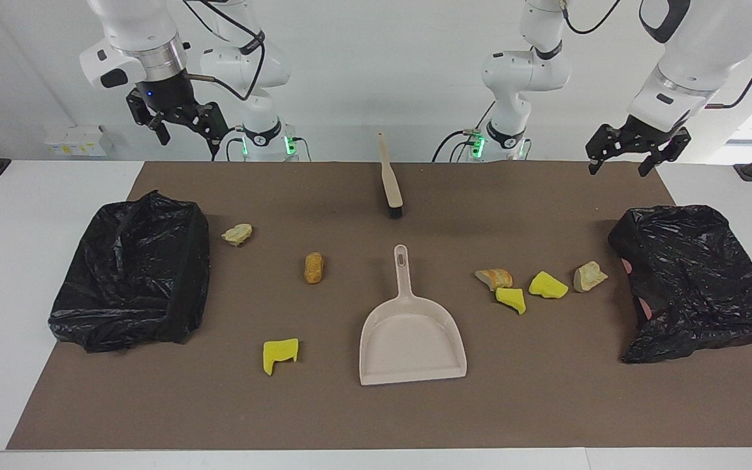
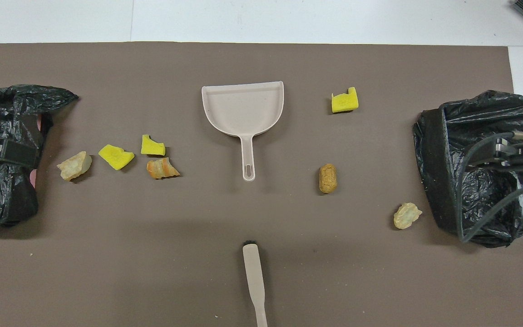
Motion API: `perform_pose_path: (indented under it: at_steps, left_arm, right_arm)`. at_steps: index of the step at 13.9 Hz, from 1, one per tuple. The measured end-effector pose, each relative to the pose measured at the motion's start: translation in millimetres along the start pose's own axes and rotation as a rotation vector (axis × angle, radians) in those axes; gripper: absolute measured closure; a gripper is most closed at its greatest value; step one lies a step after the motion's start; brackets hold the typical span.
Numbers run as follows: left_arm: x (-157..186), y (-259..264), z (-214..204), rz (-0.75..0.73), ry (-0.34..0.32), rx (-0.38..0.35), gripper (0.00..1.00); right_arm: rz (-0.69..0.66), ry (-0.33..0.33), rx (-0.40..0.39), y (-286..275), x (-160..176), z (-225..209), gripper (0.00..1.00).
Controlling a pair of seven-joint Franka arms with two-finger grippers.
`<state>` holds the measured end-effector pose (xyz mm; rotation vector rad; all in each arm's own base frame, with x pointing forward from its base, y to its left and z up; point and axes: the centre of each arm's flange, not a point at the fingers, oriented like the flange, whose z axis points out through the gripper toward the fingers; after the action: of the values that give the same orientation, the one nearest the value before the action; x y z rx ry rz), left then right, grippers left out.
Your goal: Sweep and dump trash in bin
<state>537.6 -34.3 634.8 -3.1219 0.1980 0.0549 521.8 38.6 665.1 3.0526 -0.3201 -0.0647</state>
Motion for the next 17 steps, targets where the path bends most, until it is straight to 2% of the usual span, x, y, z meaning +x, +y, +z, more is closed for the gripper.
perform_pose_path:
  at_steps: [6, 10, 13, 17]
  left_arm:
    - [-2.2, 1.0, -0.7, 0.001, -0.007, -0.009, 0.0]
    - [-4.3, 14.3, 5.4, 0.014, -0.02, -0.082, 0.0]
    - [-6.5, 48.2, 20.6, 0.063, -0.048, -0.094, 0.0]
    - [-20.3, 122.3, 47.0, 0.055, -0.047, -0.105, 0.0]
  right_arm:
    - [0.0, -0.005, -0.002, 0.2, -1.6, 2.3, 0.0]
    - [-0.003, -0.005, -0.002, -0.9, -2.4, 2.0, 0.0]
    - [-0.003, -0.004, -0.002, -1.3, -2.9, 1.7, 0.0]
    - [-0.016, 0.024, 0.005, -8.6, -2.7, -1.7, 0.0]
